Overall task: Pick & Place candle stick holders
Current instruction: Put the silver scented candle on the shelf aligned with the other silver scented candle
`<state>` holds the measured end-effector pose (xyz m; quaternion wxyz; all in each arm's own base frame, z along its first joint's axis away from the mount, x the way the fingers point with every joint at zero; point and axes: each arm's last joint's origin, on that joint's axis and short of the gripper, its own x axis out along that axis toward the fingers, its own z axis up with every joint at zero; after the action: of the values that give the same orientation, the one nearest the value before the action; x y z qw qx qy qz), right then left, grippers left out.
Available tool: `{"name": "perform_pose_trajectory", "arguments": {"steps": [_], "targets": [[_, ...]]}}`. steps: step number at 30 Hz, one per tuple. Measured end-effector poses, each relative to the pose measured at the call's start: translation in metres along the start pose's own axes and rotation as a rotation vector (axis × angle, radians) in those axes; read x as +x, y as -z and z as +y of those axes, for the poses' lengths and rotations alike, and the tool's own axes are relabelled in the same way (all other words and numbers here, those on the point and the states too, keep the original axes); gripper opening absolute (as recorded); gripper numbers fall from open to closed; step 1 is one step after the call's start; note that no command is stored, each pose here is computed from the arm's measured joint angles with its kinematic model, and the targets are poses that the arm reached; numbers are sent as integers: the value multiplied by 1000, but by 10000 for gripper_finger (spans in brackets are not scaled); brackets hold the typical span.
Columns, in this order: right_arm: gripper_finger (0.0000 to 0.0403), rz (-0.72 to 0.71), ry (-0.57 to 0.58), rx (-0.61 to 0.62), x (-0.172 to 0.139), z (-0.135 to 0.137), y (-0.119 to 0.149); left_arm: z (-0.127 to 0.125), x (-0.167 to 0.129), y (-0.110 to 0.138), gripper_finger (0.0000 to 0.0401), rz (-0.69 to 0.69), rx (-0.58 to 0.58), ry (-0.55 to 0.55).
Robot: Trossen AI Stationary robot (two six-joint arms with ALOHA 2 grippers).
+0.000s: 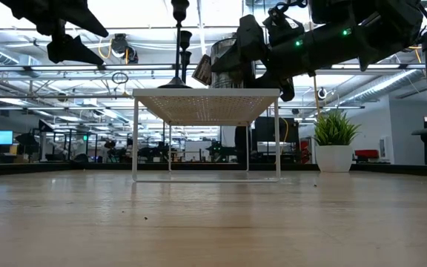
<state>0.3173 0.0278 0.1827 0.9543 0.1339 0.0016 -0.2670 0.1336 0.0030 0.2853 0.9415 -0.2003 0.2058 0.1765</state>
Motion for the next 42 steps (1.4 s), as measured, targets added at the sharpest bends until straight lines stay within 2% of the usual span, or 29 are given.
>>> {"name": "perform_pose_trajectory", "arguments": {"steps": [26, 42], "targets": [[400, -30, -6, -108, 0, 1, -4, 0, 0, 0, 365, -2, -1, 1], [400, -78, -10, -224, -16, 1, -42, 0, 0, 0, 365, -3, 0, -1]]}}
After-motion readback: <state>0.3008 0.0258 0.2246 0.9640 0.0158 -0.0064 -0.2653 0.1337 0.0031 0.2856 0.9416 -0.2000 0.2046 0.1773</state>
